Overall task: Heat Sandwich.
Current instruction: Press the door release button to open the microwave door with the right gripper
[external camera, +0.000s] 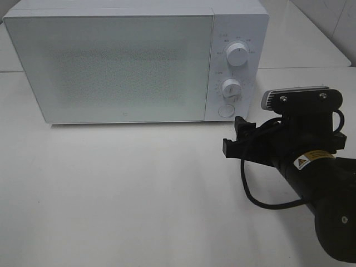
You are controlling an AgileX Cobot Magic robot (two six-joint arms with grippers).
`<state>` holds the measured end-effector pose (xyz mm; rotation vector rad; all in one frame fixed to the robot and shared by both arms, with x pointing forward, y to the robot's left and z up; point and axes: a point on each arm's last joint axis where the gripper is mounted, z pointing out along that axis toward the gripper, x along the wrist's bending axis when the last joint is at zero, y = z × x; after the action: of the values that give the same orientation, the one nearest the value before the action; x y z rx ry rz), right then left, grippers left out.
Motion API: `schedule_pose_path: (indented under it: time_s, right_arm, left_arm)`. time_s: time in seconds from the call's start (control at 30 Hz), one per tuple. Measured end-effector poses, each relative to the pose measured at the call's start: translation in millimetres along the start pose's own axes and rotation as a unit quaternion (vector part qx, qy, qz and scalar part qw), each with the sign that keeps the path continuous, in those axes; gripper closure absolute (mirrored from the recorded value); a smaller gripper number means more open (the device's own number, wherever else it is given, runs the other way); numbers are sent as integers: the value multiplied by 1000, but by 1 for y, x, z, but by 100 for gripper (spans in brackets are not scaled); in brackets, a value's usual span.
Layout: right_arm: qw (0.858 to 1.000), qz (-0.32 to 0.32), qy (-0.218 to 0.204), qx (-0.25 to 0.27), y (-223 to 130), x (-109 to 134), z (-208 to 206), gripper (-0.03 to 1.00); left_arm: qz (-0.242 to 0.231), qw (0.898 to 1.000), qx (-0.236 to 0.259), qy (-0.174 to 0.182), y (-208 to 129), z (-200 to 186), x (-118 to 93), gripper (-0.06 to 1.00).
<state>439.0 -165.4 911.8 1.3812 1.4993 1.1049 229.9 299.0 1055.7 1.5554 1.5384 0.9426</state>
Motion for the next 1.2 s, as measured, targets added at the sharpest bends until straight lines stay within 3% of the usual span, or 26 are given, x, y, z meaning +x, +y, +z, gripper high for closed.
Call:
schedule_pose_path:
  time_s: [0.23,0.33,0.37,0.4,0.5,0.53,0.57,0.63,0.67,0.7,0.8,0.83,0.87,0.97,1.0,1.03,1.13,1.17,1.2]
  right_arm:
    - [995,99,0,0,0,0,0,21]
    - [979,206,0,0,0,0,0,21]
    - [965,262,0,0,0,0,0,21]
    - [965,262,0,0,0,0,0,21]
    - [933,360,0,0,0,0,0,21]
    - [933,360,0,0,0,0,0,21]
    - [909,418,0,0,0,0,0,21]
    - [882,472,0,0,0,0,0,21]
    - [848,530,-1,1,0,0,0,21]
    - [848,530,-1,1,0,0,0,21]
    - [799,601,-1,2,0,0,0,24]
    - [771,637,-2,2,0,0,0,27]
    - [771,637,-2,2,0,0,0,27]
    - [737,676,-3,4,-1,0,0,36]
    - [724,690,-5,8,-2,0,0,47]
    - [724,690,-5,8,-2,0,0,47]
    - [713,700,-12,18,-4,1,0,66]
    - [710,704,-20,31,-6,1,0,81]
    - [710,704,-20,31,-6,1,0,81]
  left_arm:
    - [0,1000,0,0,0,0,0,-3]
    - [0,1000,0,0,0,0,0,-3]
    - [0,1000,0,0,0,0,0,-3]
    - [0,1000,0,0,0,0,0,-3]
    - [0,1000,0,0,0,0,0,-3]
    - [0,1000,0,0,0,0,0,-3]
    - [0,1000,0,0,0,0,0,-3]
    - [0,1000,0,0,0,0,0,-3]
    - [0,1000,0,0,0,0,0,-3]
    - [0,1000,0,0,0,0,0,-3]
    - [0,1000,0,0,0,0,0,-3]
    - [0,1000,0,0,0,0,0,-3]
    - [0,1000,0,0,0,0,0,-3]
    - [0,1000,0,0,0,0,0,-3]
    - [0,1000,0,0,0,0,0,-3]
    - [0,1000,0,0,0,0,0,-3]
    - [0,1000,0,0,0,0,0,-3]
    - [0,1000,0,0,0,0,0,-3]
    - [0,1000,0,0,0,0,0,-3]
